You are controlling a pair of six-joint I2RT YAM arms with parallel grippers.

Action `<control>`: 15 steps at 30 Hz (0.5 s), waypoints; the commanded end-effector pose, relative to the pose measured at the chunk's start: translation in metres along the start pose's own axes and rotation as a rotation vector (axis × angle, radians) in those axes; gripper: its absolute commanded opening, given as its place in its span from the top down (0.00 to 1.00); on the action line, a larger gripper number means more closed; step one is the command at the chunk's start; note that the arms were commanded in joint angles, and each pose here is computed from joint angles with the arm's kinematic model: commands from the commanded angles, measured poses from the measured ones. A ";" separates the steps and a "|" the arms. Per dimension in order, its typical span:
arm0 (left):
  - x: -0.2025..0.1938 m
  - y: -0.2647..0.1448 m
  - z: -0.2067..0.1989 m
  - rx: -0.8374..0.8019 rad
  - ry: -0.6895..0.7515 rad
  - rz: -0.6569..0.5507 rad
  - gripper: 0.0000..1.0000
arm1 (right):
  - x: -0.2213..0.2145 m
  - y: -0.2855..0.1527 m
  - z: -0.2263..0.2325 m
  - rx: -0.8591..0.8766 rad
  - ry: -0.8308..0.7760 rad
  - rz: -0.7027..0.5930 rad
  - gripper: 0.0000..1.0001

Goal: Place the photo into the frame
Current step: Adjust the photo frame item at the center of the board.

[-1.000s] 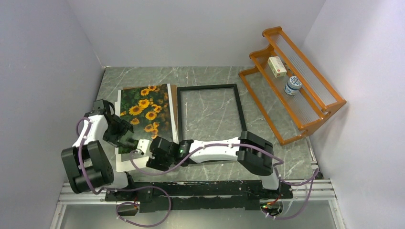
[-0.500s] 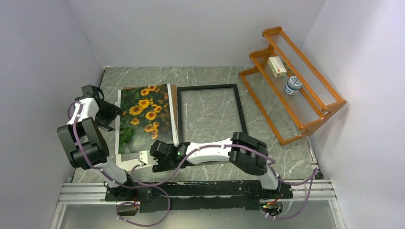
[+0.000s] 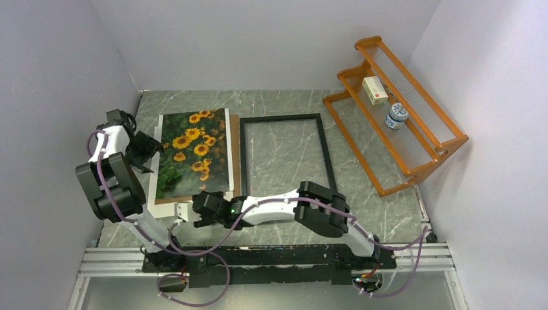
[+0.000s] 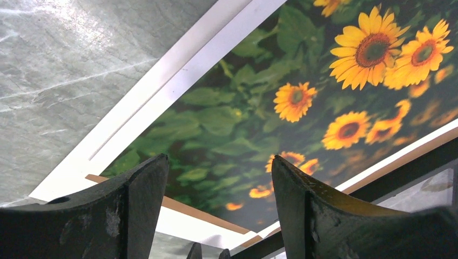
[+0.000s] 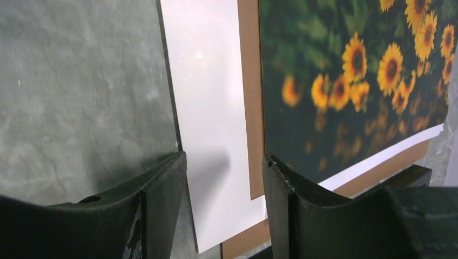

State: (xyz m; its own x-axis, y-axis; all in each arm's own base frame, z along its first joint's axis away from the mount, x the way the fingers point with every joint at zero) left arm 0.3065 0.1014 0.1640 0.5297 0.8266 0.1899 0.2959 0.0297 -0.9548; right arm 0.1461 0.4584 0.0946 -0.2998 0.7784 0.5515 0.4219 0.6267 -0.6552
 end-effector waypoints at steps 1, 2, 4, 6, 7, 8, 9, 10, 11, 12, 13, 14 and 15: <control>0.004 -0.005 -0.002 -0.032 0.067 0.028 0.25 | 0.038 -0.002 -0.008 -0.003 0.125 -0.119 0.42; 0.004 -0.004 -0.002 -0.033 0.072 0.040 0.25 | 0.044 -0.006 -0.010 0.008 0.169 -0.138 0.40; 0.006 -0.004 -0.005 -0.062 0.097 0.050 0.25 | 0.051 -0.019 -0.013 0.029 0.262 -0.165 0.34; 0.008 -0.006 -0.008 -0.091 0.120 0.049 0.25 | 0.055 -0.033 -0.016 0.057 0.372 -0.180 0.29; 0.009 -0.006 -0.009 -0.093 0.127 0.051 0.24 | 0.055 -0.040 -0.019 0.066 0.432 -0.184 0.27; 0.009 -0.007 -0.009 -0.098 0.138 0.054 0.24 | 0.055 -0.048 -0.022 0.072 0.498 -0.185 0.25; 0.010 -0.007 -0.010 -0.105 0.147 0.053 0.24 | 0.053 -0.055 -0.027 0.070 0.568 -0.186 0.24; 0.010 -0.007 -0.010 -0.109 0.155 0.051 0.24 | 0.050 -0.061 -0.031 0.073 0.659 -0.181 0.24; 0.010 -0.007 -0.009 -0.106 0.162 0.053 0.24 | 0.045 -0.066 -0.037 0.078 0.755 -0.175 0.24; 0.009 -0.007 -0.008 -0.099 0.171 0.055 0.24 | 0.039 -0.072 -0.045 0.075 0.861 -0.163 0.24; 0.008 -0.007 -0.006 -0.087 0.178 0.060 0.24 | 0.030 -0.075 -0.051 0.063 0.985 -0.132 0.25; 0.007 -0.007 -0.004 -0.078 0.184 0.066 0.24 | 0.018 -0.077 -0.059 0.044 1.109 -0.098 0.26; 0.006 -0.007 -0.003 -0.065 0.191 0.064 0.23 | 0.004 -0.078 -0.068 0.034 1.250 -0.056 0.27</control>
State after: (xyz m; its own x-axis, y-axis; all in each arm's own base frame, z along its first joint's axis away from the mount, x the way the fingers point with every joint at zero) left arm 0.3114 0.1020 0.1637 0.6543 0.7405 0.1538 0.3000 -0.0674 -0.9516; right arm 0.1376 0.4437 0.1613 0.2861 0.5247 0.8018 0.3511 0.7212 -0.5972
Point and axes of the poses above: each gripper's point midway between its finger pads, its own y axis out along the fingers, its own z axis along the line the jaws close on, x = y × z, the point moved 9 cm from there along -y, back along the fingers, and after that the axes turned 4 degrees about y, right-handed, at the moved point
